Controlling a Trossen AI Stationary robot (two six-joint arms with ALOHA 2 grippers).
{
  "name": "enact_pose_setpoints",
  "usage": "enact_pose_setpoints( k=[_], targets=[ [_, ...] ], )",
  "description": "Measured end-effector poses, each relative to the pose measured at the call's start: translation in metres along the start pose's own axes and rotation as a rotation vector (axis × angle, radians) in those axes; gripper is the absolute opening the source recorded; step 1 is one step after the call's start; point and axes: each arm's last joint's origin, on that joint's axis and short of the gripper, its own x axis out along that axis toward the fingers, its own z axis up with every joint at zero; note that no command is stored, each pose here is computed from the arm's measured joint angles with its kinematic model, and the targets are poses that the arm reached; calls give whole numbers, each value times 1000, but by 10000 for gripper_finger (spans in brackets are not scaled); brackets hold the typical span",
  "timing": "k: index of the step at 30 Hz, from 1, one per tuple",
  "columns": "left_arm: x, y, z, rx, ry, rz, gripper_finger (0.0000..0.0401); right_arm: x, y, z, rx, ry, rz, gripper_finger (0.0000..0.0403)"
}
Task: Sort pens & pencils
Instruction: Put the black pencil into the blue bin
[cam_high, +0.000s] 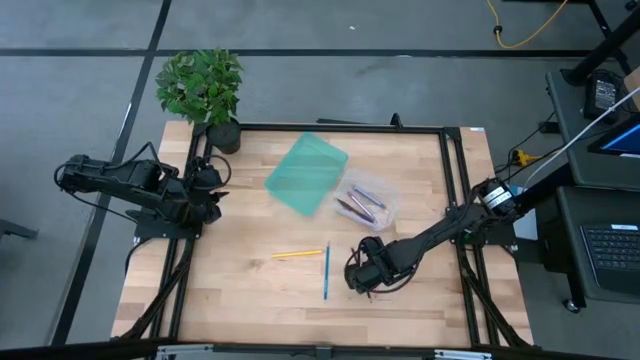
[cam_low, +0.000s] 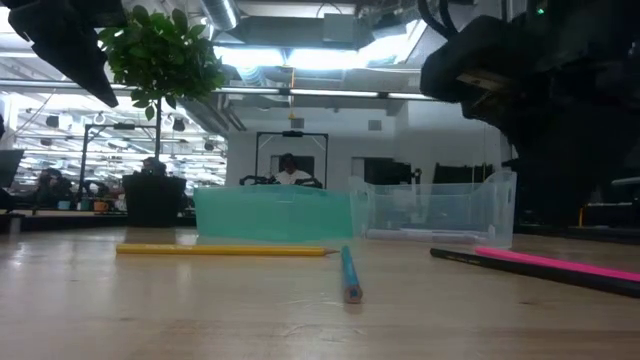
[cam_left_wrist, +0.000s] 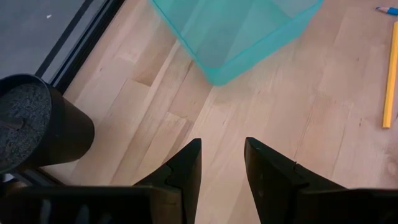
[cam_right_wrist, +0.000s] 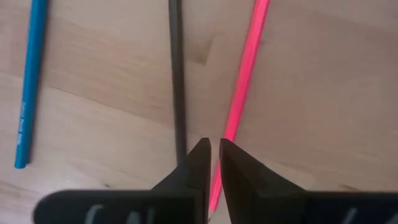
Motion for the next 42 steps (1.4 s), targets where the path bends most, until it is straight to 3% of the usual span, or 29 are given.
enact_pose_setpoints(
  k=[8,25,36,42],
  targets=[
    [0,0,0,-1,-7,12,115,20,-12,-4,47,95,20,37],
    [0,0,0,-3,-7,13,115,6,1,-8,37,20,66,37],
    [0,0,0,1,-7,13,115,6,0,-8,79,57,39,37],
    [0,0,0,1,-7,13,115,5,5,-10,80,77,87,37]
  ],
)
